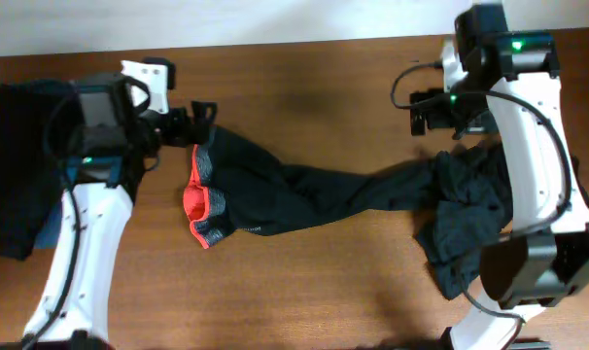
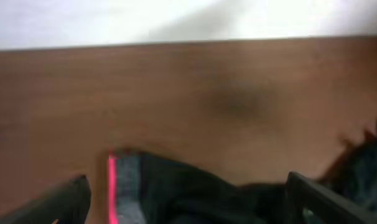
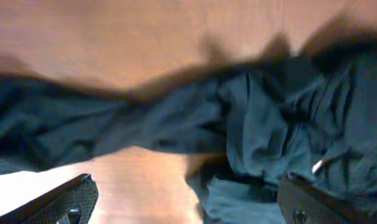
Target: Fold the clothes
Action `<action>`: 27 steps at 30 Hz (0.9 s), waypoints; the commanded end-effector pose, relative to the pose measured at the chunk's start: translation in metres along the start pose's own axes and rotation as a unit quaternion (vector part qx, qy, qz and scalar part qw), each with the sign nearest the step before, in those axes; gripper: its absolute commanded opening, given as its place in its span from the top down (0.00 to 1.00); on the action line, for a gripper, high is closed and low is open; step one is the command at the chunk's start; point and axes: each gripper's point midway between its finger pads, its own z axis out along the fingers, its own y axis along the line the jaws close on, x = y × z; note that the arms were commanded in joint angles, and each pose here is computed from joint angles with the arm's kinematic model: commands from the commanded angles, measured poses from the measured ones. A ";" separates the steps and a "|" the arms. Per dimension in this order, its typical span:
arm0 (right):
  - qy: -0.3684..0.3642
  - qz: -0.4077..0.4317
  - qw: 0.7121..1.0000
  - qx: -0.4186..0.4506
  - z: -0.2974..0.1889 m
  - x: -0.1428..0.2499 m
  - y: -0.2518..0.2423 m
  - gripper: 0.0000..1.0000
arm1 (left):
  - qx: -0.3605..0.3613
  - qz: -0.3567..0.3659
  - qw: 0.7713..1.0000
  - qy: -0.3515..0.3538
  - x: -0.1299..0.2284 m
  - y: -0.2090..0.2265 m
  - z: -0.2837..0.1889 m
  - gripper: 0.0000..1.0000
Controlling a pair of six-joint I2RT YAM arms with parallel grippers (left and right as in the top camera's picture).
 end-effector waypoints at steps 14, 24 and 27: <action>0.112 0.169 0.976 0.085 0.138 0.081 -0.100 0.67 | 0.028 0.007 0.999 0.015 0.007 -0.012 0.022 0.01; 0.006 0.294 0.950 0.107 0.067 0.045 -0.183 0.96 | 0.017 0.007 1.000 0.015 0.007 -0.008 0.022 0.01; -0.036 0.330 0.936 0.116 0.027 0.035 -0.215 0.96 | 0.017 0.007 1.000 0.016 0.007 -0.008 0.022 0.01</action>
